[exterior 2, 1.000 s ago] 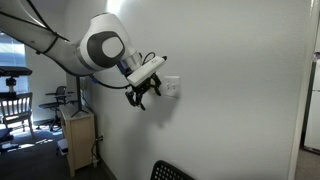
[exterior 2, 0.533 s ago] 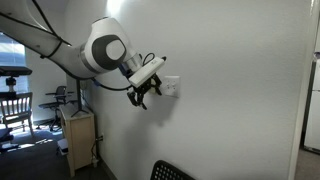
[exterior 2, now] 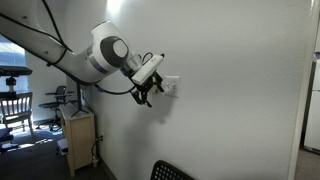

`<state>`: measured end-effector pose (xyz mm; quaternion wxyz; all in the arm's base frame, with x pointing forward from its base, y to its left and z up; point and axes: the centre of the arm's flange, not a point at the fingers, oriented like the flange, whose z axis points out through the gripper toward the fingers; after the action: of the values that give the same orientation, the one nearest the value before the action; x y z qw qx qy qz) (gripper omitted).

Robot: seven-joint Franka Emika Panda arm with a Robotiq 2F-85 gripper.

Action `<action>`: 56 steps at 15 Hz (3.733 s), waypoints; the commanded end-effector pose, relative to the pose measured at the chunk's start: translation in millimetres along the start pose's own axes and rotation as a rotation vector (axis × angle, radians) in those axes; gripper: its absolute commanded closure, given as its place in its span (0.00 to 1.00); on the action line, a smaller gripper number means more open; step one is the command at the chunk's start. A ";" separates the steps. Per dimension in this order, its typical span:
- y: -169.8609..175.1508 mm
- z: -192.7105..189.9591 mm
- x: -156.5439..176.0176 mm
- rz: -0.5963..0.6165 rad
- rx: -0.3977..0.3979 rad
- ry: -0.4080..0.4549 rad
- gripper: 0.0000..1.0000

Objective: Turn off the right light switch

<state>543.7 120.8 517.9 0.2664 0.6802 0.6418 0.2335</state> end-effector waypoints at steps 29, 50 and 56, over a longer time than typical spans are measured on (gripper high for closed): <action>92.9 50.6 -1.6 -0.079 -0.246 0.194 0.00; 53.6 97.3 -0.4 0.025 -0.012 0.240 0.00; 42.6 66.3 -3.6 0.037 0.155 0.235 0.00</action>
<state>642.7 121.4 496.2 0.1769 0.6671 0.6516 0.3148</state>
